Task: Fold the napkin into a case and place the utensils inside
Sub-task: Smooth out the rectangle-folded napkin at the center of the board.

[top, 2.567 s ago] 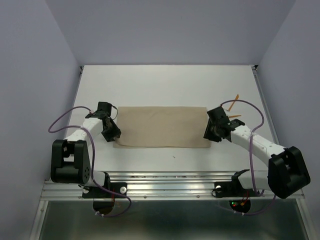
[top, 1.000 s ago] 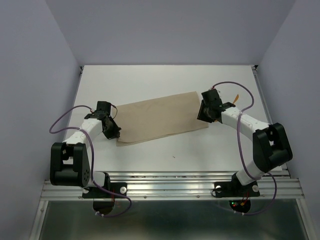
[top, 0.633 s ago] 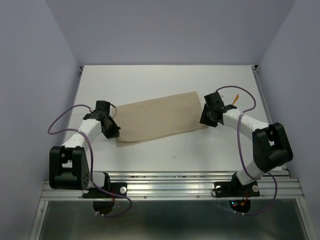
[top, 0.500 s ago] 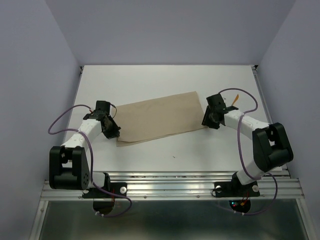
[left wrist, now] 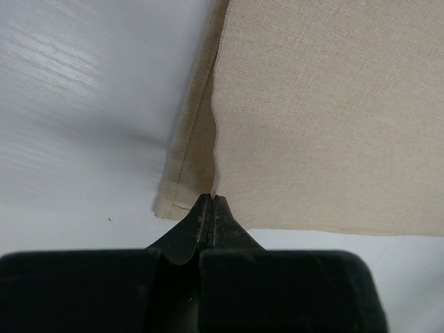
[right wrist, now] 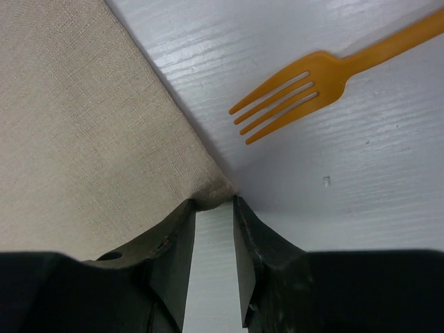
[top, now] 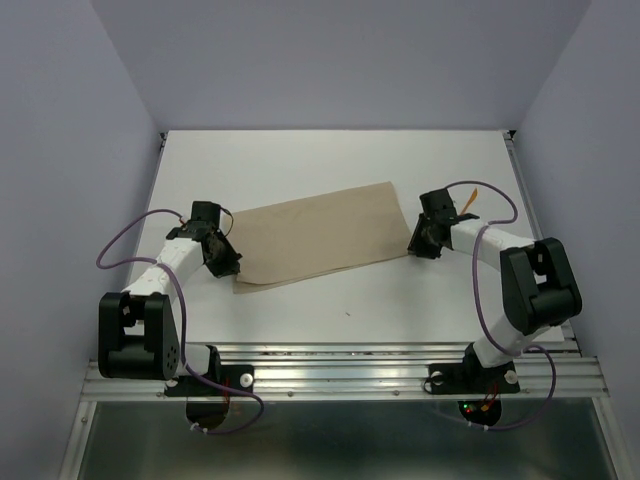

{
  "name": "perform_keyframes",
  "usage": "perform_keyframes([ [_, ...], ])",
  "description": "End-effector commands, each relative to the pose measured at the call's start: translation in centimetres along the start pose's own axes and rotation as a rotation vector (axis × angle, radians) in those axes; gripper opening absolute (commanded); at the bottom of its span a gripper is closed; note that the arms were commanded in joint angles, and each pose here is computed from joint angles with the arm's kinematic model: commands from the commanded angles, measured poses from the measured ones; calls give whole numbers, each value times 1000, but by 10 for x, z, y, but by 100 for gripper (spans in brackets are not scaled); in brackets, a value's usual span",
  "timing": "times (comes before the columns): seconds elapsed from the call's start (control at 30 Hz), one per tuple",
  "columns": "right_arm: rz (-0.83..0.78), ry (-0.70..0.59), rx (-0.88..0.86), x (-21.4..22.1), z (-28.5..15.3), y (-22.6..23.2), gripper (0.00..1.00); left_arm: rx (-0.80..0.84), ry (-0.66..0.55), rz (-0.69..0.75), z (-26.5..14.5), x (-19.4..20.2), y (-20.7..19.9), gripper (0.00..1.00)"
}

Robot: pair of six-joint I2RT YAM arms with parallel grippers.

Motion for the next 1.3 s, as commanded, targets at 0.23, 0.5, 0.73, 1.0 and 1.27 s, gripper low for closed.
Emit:
perform_keyframes([
  [0.23,24,-57,-29,-11,0,7,23,18,-12,10,-5,-1,-3,0],
  [0.5,22,-114,-35,-21,-12,9,10,19,-8,13,-3,-1,-3,0],
  [0.73,0,-130,-47,-30,-17,14,14,20,-10,15,-3,-3,-5,0],
  [1.0,3,-117,-57,-29,-14,15,1,24,-9,17,-3,-3,-5,0],
  [1.27,-4,-186,-139,-56,-33,34,1,43,-38,36,-19,-15,-14,0],
])
Point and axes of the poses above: each gripper's point midway between its finger pads, its own z axis out along the fingers, its own y axis along the line the jaws close on, x = y × z, the point moved 9 cm from there along -z, back along the fingers, and after that the axes turned 2 degrees about -z, right-handed, at the moved point
